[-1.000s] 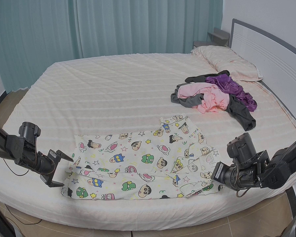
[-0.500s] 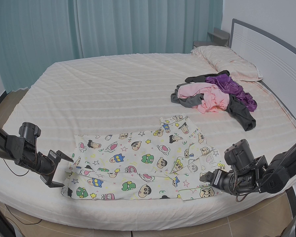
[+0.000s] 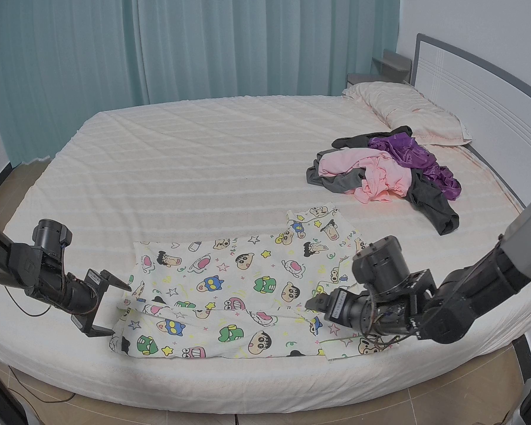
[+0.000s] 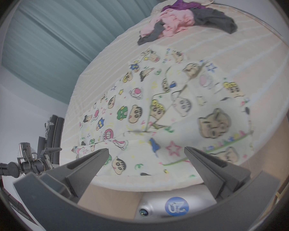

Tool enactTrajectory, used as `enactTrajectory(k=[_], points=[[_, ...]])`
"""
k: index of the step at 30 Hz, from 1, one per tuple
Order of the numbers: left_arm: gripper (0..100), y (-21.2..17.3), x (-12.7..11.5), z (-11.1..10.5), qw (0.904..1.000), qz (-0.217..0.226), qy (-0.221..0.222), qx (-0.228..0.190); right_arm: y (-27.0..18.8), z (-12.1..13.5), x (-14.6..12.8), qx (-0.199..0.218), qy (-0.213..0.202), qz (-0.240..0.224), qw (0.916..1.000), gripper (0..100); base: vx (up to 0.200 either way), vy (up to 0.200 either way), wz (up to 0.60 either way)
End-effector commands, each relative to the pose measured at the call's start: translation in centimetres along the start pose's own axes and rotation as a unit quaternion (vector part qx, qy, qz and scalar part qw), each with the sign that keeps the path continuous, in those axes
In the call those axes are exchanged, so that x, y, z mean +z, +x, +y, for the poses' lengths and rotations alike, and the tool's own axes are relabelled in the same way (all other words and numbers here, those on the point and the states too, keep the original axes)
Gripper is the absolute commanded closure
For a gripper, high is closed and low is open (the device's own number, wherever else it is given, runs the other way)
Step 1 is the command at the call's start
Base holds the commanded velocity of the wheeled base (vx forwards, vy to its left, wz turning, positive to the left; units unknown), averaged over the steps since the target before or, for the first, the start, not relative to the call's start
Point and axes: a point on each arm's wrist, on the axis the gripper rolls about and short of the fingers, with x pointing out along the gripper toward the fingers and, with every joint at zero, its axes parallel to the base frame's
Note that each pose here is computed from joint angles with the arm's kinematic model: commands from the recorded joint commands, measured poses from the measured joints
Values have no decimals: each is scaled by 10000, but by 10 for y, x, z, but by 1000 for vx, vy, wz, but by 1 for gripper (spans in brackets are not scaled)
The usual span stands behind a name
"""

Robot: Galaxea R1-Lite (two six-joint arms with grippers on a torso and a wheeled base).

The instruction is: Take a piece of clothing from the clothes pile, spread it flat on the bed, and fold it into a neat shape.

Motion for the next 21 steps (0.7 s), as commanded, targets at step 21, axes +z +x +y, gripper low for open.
enactTrajectory(k=[21], points=[[0, -7, 1, 0, 9998, -106, 161, -72, 85, 32, -27, 344, -239, 56, 9991, 0, 0, 0, 0]])
